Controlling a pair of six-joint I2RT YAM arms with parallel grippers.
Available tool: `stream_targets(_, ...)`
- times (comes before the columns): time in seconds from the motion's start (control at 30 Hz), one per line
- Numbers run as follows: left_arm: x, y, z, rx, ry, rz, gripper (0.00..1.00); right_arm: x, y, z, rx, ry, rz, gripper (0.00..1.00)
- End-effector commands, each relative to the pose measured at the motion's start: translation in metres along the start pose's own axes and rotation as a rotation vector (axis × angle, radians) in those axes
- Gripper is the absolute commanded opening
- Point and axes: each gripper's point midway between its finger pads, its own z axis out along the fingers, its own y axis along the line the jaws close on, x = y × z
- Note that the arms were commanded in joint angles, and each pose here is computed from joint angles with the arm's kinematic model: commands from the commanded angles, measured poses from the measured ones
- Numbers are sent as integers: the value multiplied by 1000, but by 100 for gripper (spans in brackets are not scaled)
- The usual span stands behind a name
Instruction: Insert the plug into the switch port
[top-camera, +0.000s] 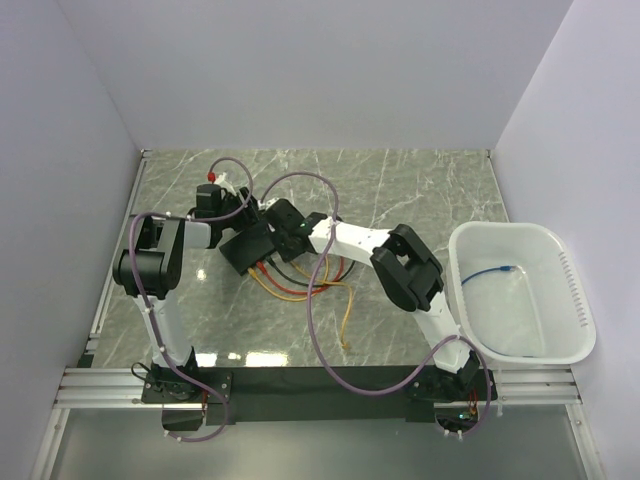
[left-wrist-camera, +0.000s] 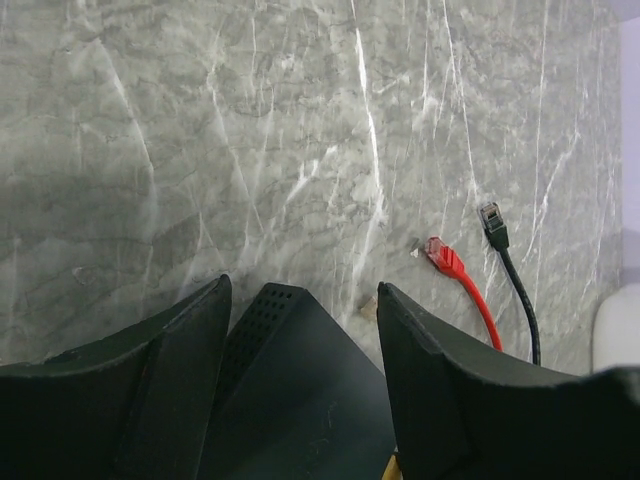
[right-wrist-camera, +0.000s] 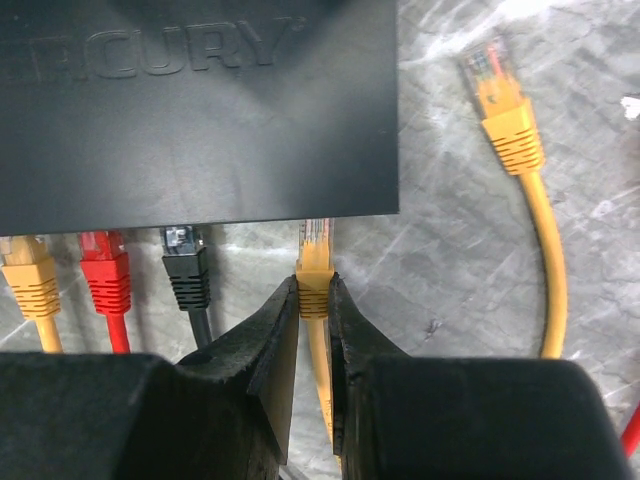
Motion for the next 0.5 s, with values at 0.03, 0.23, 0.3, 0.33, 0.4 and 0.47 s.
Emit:
stream_targets(0.03,-10,-7,3,15,-20,32,64,-27,-7,-2,9,-57,41,0)
stream_targets(0.23,-10,-11,3,33,-17,43,62,-31,-4,1,-8,-57,53,0)
stream_targets(0.3,-9,-11,4,35,-14,45,62,-33,-2,1,-14,-59,53,0)
stream_targets(0.33,-9,-12,4,35,-13,44,62,-31,-2,3,-14,-52,52,0)
stream_targets(0.4,-8,-13,4,39,-10,44,61,-31,-1,4,-20,-50,54,0)
stream_targets(0.47,-7,-13,5,38,-9,42,61,-28,-1,7,-20,-42,54,0)
